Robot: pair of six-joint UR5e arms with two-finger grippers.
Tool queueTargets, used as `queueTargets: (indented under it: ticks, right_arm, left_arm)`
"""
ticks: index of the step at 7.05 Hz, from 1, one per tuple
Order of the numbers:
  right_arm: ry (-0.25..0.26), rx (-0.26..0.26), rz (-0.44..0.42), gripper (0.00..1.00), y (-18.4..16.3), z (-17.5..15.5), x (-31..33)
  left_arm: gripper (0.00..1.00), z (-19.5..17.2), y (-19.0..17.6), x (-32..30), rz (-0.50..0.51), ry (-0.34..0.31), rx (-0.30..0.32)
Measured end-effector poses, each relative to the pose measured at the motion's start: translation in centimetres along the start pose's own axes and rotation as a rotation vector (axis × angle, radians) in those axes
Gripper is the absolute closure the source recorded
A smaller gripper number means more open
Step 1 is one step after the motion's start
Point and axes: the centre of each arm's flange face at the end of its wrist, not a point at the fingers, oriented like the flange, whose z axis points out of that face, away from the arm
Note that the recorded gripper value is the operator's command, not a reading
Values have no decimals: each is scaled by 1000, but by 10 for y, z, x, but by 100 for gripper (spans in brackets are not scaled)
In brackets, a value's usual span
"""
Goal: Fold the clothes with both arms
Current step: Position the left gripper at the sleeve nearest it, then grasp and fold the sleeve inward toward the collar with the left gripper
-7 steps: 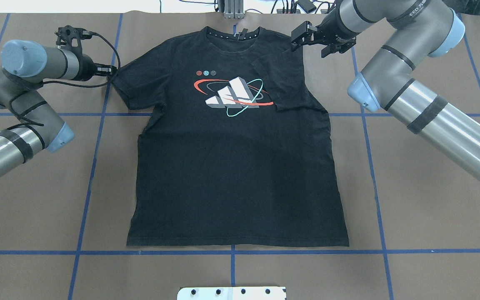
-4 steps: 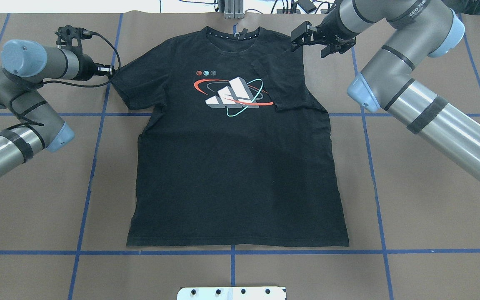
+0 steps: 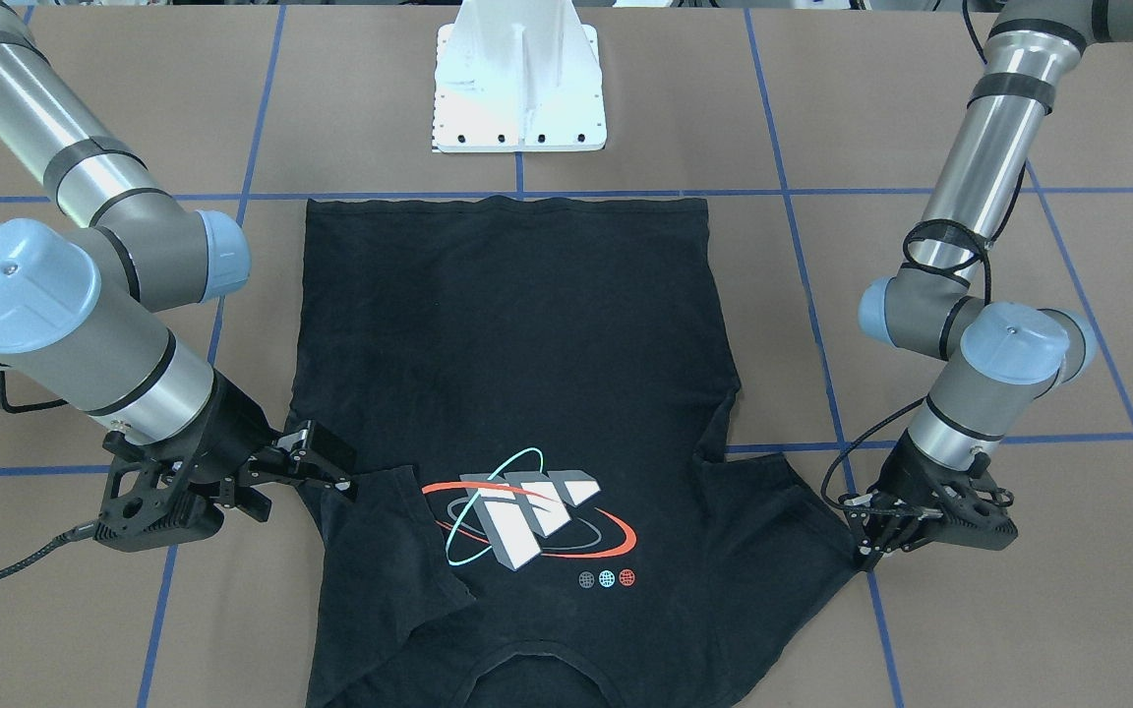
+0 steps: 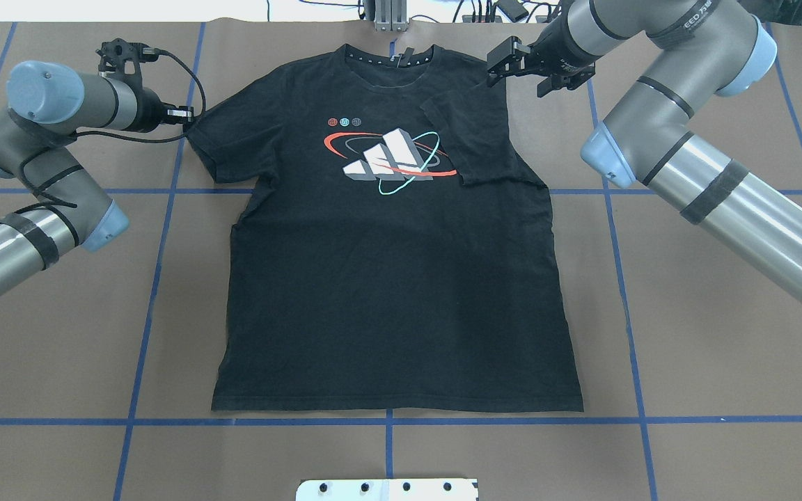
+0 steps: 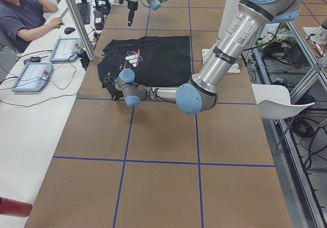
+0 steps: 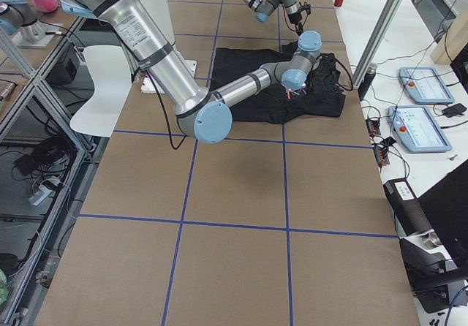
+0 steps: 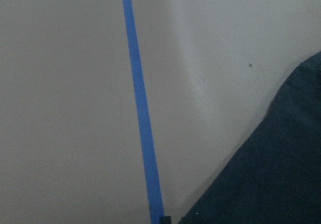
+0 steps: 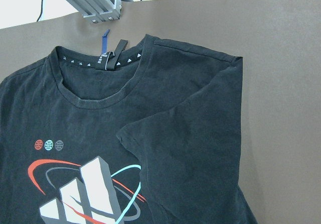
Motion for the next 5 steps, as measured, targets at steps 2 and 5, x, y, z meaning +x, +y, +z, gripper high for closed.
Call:
queueTargets:
  ticks: [2, 5]
  right_arm:
    - [0, -1, 0, 0, 0, 0, 0]
    - [1, -1, 0, 0, 0, 1, 1]
  left_arm:
    - [100, -12, -11, 19, -8, -4, -5]
    - [100, -38, -32, 64, -61, -3, -13]
